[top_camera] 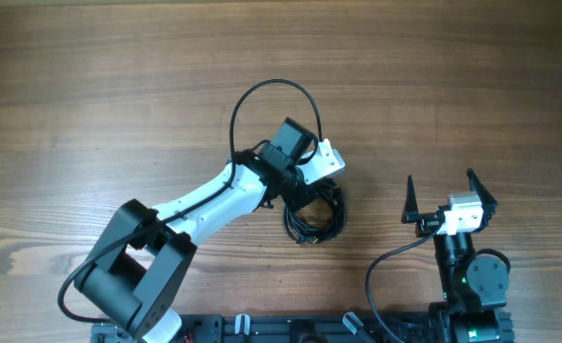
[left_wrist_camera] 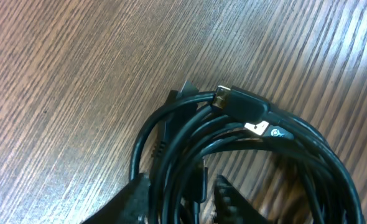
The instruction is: Untangle cables
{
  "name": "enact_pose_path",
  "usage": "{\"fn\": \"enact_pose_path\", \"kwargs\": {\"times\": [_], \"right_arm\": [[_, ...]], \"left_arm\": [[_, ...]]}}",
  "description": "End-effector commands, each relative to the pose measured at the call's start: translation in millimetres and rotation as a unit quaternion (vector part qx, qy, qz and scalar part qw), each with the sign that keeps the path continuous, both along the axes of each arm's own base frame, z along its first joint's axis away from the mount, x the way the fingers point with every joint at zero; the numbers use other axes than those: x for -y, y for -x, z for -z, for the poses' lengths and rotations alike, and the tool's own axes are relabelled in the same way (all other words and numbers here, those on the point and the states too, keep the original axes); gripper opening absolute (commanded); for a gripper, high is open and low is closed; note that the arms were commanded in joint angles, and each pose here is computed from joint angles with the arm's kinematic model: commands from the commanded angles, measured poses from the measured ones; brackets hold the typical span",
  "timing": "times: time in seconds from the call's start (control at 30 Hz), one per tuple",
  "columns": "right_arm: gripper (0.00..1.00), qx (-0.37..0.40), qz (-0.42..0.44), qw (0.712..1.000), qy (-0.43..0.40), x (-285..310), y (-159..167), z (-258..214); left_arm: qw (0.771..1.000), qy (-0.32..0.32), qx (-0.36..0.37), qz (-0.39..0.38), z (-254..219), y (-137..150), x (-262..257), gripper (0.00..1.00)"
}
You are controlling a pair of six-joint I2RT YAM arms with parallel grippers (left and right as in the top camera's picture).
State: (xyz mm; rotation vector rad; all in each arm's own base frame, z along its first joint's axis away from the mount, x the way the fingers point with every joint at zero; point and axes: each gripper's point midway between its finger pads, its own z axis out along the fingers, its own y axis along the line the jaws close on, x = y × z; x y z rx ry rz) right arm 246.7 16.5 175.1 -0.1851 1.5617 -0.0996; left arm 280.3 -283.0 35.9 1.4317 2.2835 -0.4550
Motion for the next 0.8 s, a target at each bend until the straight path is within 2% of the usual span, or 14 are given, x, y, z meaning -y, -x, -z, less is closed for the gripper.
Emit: {"fn": "enact_pose_path", "kwargs": {"times": [0.0, 0.07, 0.13, 0.3, 0.37, 0.43, 0.53, 0.6, 0.7, 0.77], "right_arm": [[1.0, 0.005, -0.006, 1.0, 0.001, -2, 1, -2], [1.0, 0.005, -0.006, 1.0, 0.001, -2, 1, -2], [1.0, 0.005, -0.006, 1.0, 0.001, -2, 1, -2], [1.0, 0.005, -0.006, 1.0, 0.0, -2, 1, -2], [1.0, 0.005, -0.006, 1.0, 0.001, -2, 1, -2], [1.0, 0.005, -0.006, 1.0, 0.0, -2, 1, -2], [1.0, 0.005, -0.006, 1.0, 0.0, -2, 1, -2], [1.0, 0.005, -0.006, 1.0, 0.001, -2, 1, -2], [1.0, 0.005, -0.006, 1.0, 0.001, -2, 1, -2], [1.0, 0.005, -0.006, 1.0, 0.0, -2, 1, -2]], "left_arm": [[1.0, 0.004, 0.007, 0.008, 1, -3, 4, 0.27], [1.0, 0.0, 0.017, -0.002, 0, -8, 3, 0.25], [0.998, 0.001, 0.03, -0.051, -2, -22, 1, 0.22], [0.984, 0.016, 0.051, -0.167, -10, -51, -6, 0.06], [0.983, 0.018, 0.05, -0.175, -11, -53, -8, 0.06], [0.983, 0.018, 0.05, -0.175, -11, -53, -8, 0.15], [0.983, 0.018, 0.049, -0.174, -11, -53, -7, 0.35], [0.983, 0.018, 0.049, -0.174, -12, -52, -8, 0.4], [0.984, 0.021, 0.05, -0.172, -18, -51, -8, 0.42], [0.988, 0.029, 0.043, -0.146, -20, -44, -3, 0.46]]}}
